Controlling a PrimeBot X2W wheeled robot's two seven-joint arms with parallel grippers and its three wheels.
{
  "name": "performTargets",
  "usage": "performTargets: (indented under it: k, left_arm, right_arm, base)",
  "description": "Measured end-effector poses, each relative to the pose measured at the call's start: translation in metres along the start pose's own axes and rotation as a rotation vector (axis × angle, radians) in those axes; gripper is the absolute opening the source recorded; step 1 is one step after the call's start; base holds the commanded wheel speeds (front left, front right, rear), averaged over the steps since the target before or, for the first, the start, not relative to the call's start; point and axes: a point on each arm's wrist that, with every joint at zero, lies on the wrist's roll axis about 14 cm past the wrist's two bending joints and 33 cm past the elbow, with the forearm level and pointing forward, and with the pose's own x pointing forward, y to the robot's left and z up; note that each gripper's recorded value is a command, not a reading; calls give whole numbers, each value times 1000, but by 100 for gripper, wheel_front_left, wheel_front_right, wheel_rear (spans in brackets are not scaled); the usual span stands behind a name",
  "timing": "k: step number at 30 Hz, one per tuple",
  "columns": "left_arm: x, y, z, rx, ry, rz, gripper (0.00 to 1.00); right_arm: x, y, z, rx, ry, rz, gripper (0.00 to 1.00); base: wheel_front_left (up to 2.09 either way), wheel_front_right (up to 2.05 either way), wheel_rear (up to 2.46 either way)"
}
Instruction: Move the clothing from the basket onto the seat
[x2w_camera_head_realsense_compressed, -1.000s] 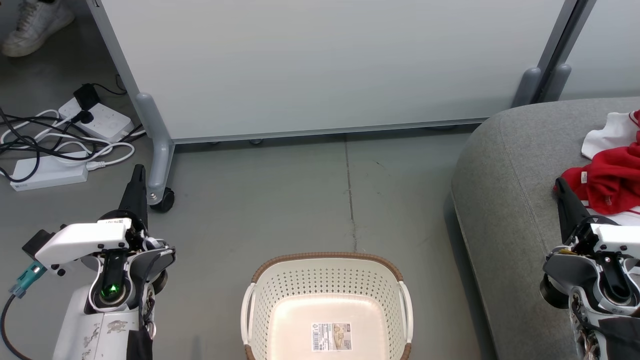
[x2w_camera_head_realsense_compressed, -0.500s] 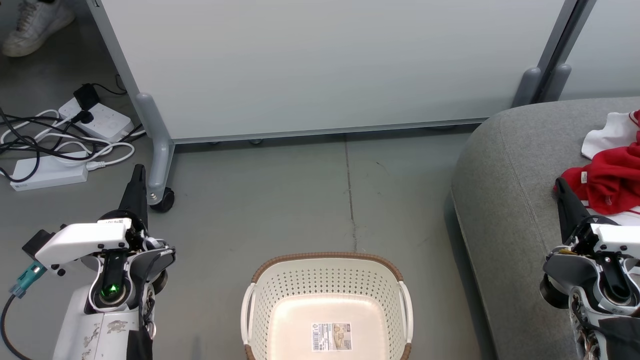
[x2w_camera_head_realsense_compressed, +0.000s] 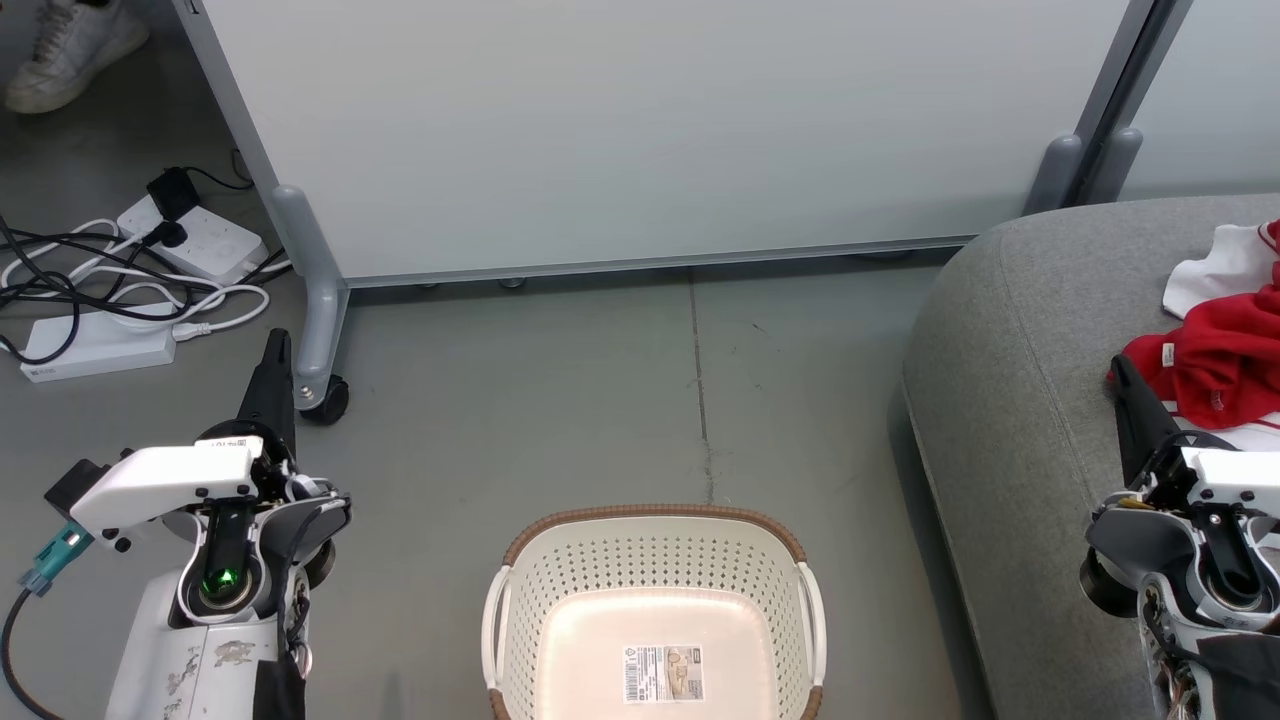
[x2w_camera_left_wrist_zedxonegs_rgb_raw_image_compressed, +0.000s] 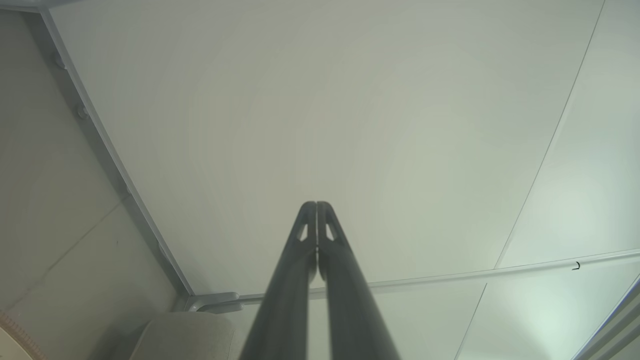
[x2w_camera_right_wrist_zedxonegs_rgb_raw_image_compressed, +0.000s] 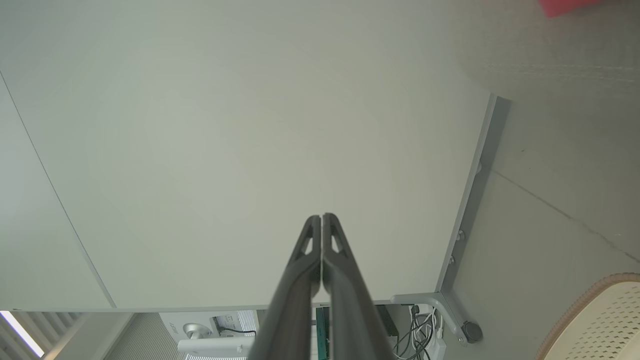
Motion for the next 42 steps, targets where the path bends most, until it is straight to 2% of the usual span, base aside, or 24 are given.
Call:
performTargets:
  k: [42]
  left_arm:
    - [0, 0, 0, 0, 0, 0, 0]
  right_arm:
    - [0, 0, 0, 0, -1, 0, 0]
  base:
    - [0, 0, 0]
